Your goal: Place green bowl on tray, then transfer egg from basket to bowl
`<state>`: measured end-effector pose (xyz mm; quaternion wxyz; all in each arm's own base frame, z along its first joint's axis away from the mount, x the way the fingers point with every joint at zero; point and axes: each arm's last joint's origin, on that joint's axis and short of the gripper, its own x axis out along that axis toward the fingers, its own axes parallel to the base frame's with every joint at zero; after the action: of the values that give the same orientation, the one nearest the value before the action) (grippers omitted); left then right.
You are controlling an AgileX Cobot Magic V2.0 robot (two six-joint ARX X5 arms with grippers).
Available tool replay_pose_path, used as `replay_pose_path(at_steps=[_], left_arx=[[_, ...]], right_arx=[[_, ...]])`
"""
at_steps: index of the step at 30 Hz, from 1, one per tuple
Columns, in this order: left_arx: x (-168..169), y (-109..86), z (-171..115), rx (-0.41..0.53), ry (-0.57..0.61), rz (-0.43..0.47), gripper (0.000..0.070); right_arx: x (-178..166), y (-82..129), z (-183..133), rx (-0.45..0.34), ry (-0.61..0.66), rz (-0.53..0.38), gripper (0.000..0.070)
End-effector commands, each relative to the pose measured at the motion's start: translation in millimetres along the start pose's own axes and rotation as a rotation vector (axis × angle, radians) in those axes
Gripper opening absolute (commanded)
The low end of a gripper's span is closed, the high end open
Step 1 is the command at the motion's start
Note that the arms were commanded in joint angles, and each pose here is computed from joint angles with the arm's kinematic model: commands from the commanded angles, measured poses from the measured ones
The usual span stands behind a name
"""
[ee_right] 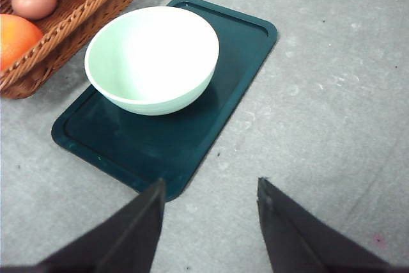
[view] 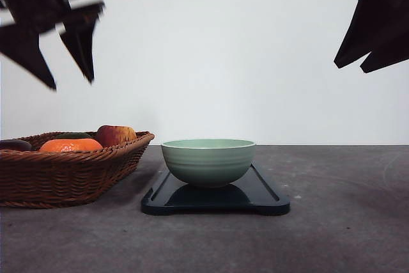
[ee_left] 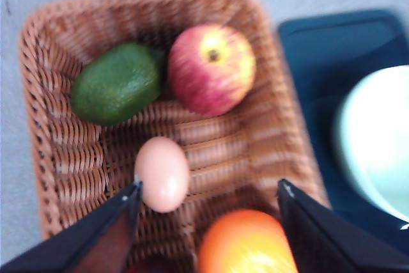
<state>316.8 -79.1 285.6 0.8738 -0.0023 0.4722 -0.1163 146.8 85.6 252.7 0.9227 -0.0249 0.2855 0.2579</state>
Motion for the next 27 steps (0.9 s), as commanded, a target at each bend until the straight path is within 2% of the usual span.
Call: replay_pose_path(at_steps=[1,7,16,27], left_arx=[[8.6,0.0,6.4,0.014,-0.004,0.006,0.045],[39.9,3.8,7.2,0.012,0.032,0.062,0.045],[74.9,8.7,0.4,0.006,0.123,0.091,0.045],[97.0,11.3,-6.3,0.004,0.185,0.103,0.0448]], right_arx=[[0.7,1.5,1.8,0.012,-0.006,0.007,0.0276],[0.7,1.5,1.8,0.013,-0.007,0.007,0.0276],[0.7,1.5,1.8,0.014,-0.006,0.007,0.0276],[0.7,1.5,1.8,0.033,-0.007,0.007,0.0276]])
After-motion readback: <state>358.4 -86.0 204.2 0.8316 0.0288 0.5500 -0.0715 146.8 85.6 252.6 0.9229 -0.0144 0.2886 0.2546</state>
